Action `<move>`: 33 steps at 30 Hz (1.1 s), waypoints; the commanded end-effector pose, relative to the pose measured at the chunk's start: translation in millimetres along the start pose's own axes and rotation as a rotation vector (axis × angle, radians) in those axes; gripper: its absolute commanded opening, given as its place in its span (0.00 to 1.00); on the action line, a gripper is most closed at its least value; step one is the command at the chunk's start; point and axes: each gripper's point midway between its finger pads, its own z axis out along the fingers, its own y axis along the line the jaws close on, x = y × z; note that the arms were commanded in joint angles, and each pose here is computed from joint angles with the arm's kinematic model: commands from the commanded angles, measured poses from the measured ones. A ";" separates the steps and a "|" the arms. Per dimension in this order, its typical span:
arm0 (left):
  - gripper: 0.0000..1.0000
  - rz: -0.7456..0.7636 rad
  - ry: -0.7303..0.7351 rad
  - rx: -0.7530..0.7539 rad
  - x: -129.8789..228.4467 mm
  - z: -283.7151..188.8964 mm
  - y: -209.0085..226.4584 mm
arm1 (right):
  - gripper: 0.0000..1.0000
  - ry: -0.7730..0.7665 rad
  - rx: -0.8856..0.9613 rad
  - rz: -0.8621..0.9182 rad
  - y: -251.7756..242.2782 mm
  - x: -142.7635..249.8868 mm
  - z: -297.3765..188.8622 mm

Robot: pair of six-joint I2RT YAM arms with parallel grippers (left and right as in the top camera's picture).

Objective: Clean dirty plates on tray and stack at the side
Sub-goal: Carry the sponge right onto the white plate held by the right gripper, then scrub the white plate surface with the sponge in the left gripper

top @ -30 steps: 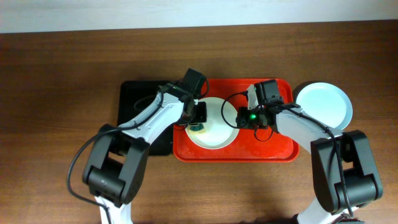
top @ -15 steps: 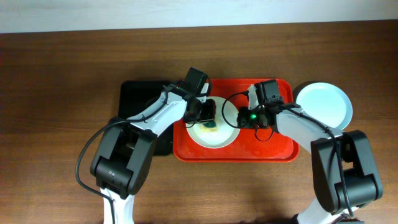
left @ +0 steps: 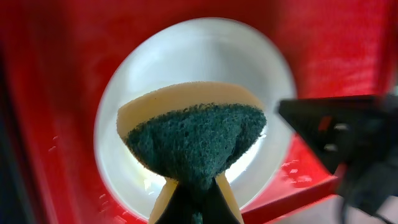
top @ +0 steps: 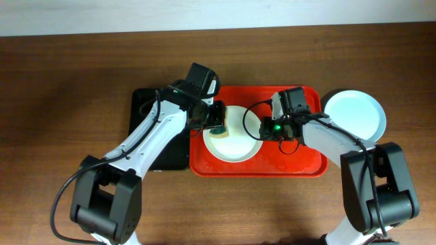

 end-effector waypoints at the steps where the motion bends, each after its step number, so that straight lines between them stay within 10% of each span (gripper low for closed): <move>1: 0.00 0.011 -0.002 -0.104 5.5 7.5 23.1 | 0.04 0.021 -0.010 0.003 1.6 6.9 4.3; 33: 0.00 0.138 0.165 -0.194 60.6 138.0 22.0 | 0.04 0.020 -0.010 0.003 1.6 6.8 4.3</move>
